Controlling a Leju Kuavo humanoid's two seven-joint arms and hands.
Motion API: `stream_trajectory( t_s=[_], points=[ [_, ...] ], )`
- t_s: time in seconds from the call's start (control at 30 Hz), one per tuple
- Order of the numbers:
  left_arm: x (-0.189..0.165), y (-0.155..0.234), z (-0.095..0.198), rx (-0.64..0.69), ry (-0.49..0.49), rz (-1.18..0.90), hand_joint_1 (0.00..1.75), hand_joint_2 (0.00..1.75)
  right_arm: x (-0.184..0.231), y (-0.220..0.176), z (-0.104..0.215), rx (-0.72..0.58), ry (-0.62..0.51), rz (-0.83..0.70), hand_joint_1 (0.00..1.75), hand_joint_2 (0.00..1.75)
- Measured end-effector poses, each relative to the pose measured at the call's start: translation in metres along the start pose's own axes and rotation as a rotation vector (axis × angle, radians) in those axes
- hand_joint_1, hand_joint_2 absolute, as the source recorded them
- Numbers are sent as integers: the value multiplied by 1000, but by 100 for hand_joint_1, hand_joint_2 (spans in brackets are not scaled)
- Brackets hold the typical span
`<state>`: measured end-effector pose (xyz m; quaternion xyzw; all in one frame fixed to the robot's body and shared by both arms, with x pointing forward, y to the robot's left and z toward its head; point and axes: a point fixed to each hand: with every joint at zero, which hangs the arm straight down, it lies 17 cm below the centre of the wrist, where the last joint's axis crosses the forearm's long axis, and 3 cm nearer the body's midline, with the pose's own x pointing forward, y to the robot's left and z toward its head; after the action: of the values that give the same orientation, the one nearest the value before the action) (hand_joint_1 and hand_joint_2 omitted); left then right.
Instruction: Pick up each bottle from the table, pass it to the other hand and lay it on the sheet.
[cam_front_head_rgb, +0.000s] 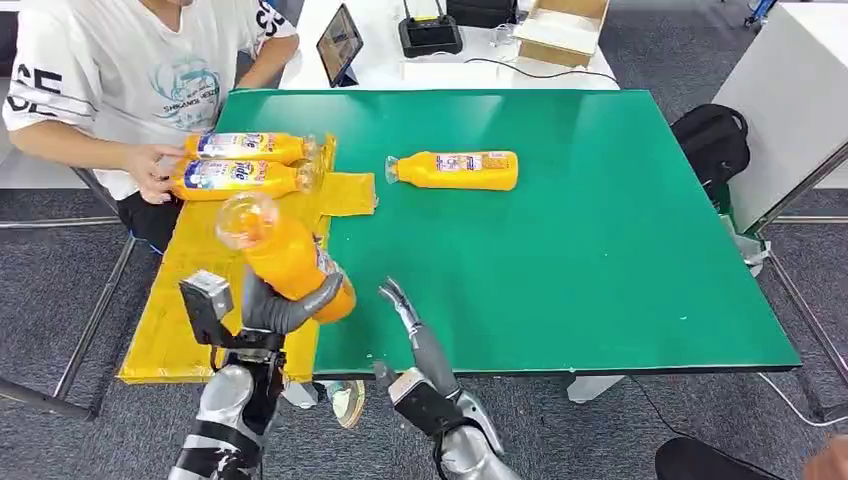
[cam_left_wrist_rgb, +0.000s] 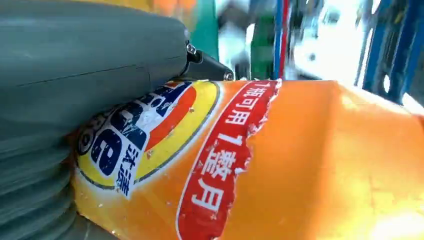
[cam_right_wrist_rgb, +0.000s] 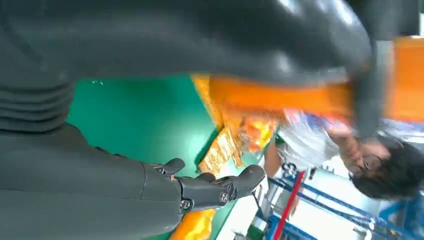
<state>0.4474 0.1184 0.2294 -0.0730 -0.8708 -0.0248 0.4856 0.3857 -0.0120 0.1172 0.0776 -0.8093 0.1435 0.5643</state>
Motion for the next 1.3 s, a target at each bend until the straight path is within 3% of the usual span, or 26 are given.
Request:
stream_trajectory(
  t_s=[0.5, 0.63, 0.77, 0.9, 1.07, 1.3],
  points=[
    [-34, 103, -15, 180, -7, -456, 175, 175, 41, -42, -14, -139, -104, -69, 0, 0],
    [-46, 131, -19, 185, -7, -730, 175, 175, 51, -44, -16, -142, -130, -88, 0, 0],
    [-62, 148, -20, 168, 26, -831, 175, 175, 59, -46, -18, -147, -149, -93, 0, 0],
    [-81, 160, -19, 88, 64, -1074, 175, 175, 64, -43, -19, -134, -164, -102, 0, 0],
    [-114, 167, -12, -144, 104, -1380, 175, 175, 69, -38, -19, -114, -174, -120, 0, 0],
    [-142, 178, 2, -295, 176, -1462, 175, 175, 70, -34, -19, -101, -177, -127, 0, 0]
  ],
)
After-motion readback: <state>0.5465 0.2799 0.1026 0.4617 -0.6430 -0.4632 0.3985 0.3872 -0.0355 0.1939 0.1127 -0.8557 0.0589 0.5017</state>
